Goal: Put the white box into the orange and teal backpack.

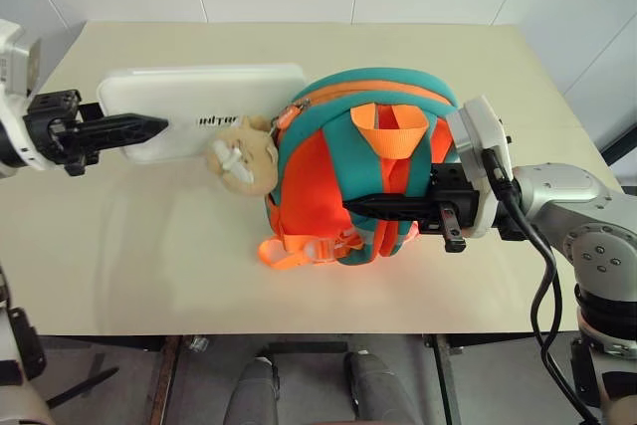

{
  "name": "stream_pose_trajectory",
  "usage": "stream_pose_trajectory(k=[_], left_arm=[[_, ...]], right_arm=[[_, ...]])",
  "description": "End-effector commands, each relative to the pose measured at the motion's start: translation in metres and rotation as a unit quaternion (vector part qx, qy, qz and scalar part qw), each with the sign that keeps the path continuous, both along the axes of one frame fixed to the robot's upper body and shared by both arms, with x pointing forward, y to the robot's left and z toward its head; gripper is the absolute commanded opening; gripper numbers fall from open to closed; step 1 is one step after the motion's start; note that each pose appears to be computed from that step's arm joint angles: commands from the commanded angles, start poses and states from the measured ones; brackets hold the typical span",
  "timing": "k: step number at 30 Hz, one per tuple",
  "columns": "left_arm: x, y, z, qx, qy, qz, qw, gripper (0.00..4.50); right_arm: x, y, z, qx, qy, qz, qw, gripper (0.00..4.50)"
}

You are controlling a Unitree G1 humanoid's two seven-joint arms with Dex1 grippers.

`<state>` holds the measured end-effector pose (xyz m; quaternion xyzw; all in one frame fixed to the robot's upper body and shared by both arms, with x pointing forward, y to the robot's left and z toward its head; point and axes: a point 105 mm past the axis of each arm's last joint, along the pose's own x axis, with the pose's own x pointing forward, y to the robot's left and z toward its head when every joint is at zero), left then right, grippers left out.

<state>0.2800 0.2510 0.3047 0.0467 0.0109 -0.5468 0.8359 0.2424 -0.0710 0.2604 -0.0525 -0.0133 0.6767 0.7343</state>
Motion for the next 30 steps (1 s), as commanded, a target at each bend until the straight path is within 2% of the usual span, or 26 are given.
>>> stream_pose_trajectory(k=[1, 13, 19, 30], left_arm=[[-0.024, 0.001, 0.016, 0.027, -0.041, -0.008, 0.999, 1.26], [-0.053, 0.030, 0.042, 0.050, -0.087, 0.074, 0.992, 1.26], [-0.069, 0.020, 0.049, 0.060, -0.090, 0.071, 0.992, 1.26], [-0.089, -0.006, 0.039, 0.097, -0.063, 0.049, 0.992, 1.26]], right_arm=[[-0.002, 0.001, 0.006, 0.008, -0.011, 0.009, 1.000, 0.00], [0.026, -0.004, -0.009, 0.010, 0.006, -0.037, 0.999, 0.00], [0.032, -0.003, -0.012, 0.014, 0.007, -0.038, 0.999, 0.00], [0.044, 0.000, -0.012, 0.012, 0.005, -0.026, 1.000, 0.00]])
